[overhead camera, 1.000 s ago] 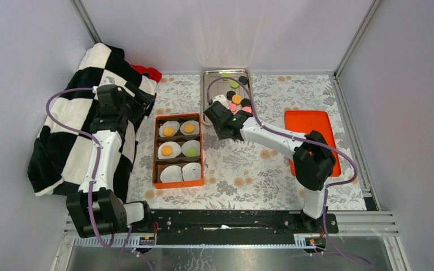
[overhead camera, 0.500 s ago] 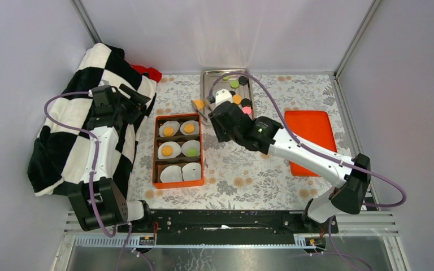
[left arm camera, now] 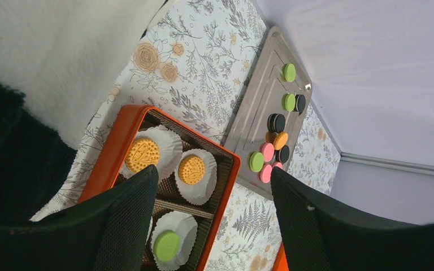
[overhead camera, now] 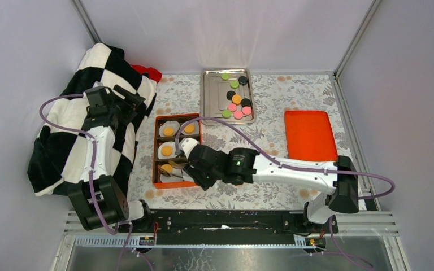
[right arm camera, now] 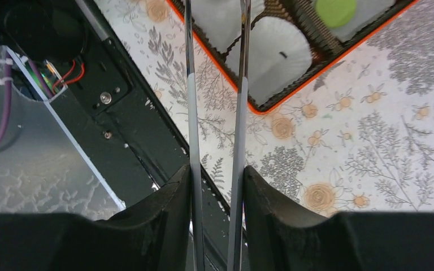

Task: Pack the cookies

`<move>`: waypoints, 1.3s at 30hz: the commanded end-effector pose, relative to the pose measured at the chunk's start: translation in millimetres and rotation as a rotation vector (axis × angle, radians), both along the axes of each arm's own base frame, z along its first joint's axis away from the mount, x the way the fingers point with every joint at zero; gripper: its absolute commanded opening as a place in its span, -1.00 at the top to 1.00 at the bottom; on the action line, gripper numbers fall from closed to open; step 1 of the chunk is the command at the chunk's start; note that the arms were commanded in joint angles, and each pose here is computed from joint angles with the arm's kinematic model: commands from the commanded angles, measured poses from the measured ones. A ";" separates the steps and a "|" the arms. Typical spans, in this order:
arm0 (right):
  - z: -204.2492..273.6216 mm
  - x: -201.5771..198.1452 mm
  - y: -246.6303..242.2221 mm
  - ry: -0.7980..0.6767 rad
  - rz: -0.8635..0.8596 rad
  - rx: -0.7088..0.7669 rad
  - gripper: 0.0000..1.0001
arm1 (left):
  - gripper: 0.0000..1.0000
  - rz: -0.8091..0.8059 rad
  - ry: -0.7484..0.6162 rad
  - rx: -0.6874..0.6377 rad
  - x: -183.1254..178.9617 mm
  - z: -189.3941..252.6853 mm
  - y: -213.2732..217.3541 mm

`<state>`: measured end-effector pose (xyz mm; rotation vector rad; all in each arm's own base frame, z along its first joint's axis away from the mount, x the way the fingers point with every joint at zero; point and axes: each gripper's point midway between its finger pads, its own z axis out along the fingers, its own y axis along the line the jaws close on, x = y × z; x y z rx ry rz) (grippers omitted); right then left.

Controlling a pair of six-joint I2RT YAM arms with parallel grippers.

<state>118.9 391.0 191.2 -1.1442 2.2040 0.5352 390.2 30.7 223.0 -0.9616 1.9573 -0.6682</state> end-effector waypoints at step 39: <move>-89.1 0.0 -9.9 -0.034 -0.079 -0.054 0.92 | -0.56 -0.039 -0.101 0.042 -10.8 29.0 -5.6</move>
